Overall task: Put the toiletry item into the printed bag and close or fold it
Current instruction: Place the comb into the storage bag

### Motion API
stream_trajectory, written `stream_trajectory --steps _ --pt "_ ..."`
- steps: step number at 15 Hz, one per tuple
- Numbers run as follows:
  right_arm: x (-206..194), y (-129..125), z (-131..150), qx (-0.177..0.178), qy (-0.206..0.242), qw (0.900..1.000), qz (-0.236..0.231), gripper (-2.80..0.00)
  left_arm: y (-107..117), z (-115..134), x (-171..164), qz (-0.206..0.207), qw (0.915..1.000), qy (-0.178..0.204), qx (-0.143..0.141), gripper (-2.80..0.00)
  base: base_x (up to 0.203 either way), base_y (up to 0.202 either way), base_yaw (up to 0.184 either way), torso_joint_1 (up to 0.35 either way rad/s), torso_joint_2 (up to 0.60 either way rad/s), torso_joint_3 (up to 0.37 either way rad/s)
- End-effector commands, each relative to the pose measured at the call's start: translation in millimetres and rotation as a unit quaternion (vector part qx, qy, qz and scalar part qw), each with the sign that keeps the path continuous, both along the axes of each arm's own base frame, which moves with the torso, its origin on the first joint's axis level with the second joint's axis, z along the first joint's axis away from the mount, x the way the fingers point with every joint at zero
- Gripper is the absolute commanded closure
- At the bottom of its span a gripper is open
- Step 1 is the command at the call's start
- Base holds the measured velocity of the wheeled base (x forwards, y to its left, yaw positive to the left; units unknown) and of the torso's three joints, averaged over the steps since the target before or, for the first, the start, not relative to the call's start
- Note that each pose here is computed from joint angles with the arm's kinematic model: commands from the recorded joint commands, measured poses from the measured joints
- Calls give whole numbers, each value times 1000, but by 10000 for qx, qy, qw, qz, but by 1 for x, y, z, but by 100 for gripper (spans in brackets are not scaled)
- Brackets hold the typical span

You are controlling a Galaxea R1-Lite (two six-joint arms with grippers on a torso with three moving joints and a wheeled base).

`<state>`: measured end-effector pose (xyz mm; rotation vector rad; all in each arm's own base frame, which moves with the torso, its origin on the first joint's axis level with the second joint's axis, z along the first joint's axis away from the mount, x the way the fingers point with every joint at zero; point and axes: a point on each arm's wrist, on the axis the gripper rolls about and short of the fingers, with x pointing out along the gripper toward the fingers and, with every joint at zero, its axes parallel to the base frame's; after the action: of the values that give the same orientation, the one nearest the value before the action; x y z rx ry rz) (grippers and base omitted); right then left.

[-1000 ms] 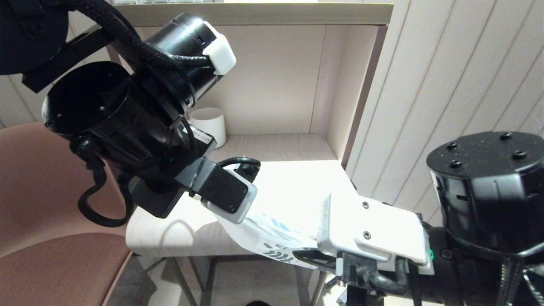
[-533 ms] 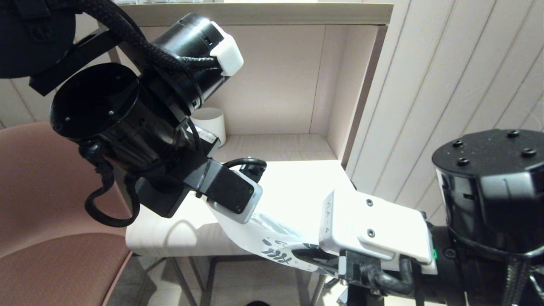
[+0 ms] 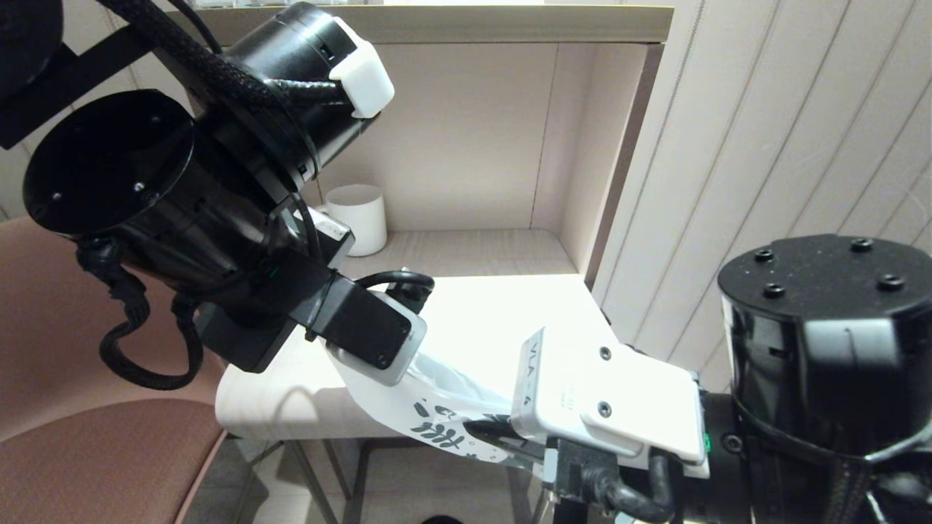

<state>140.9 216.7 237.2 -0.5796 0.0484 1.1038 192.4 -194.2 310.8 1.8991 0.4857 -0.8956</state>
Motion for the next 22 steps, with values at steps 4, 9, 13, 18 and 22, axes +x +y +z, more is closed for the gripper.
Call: stream_trajectory --steps 4,9,13,18,22 --pt "-1 1 -6 -89 38 9999 31 0 2 4 -1 65 9997 -218 85 0 0 0 0 0 0 0" --pt "-2 -1 -7 -102 46 9999 15 0 0 4 1 89 9995 -296 73 0 0 0 0 0 0 0" --pt "-3 -2 -7 -79 64 9999 12 0 -4 2 1 45 9996 -278 74 0 0 0 0 0 0 0" --pt "-9 -2 -7 12 0 9999 118 0 -6 1 1 3 9997 -251 57 0 0 0 0 0 0 0" --pt "-24 -3 -6 207 -134 9991 346 0 -4 4 -5 -158 9998 -80 -97 0 0 0 0 0 0 0"
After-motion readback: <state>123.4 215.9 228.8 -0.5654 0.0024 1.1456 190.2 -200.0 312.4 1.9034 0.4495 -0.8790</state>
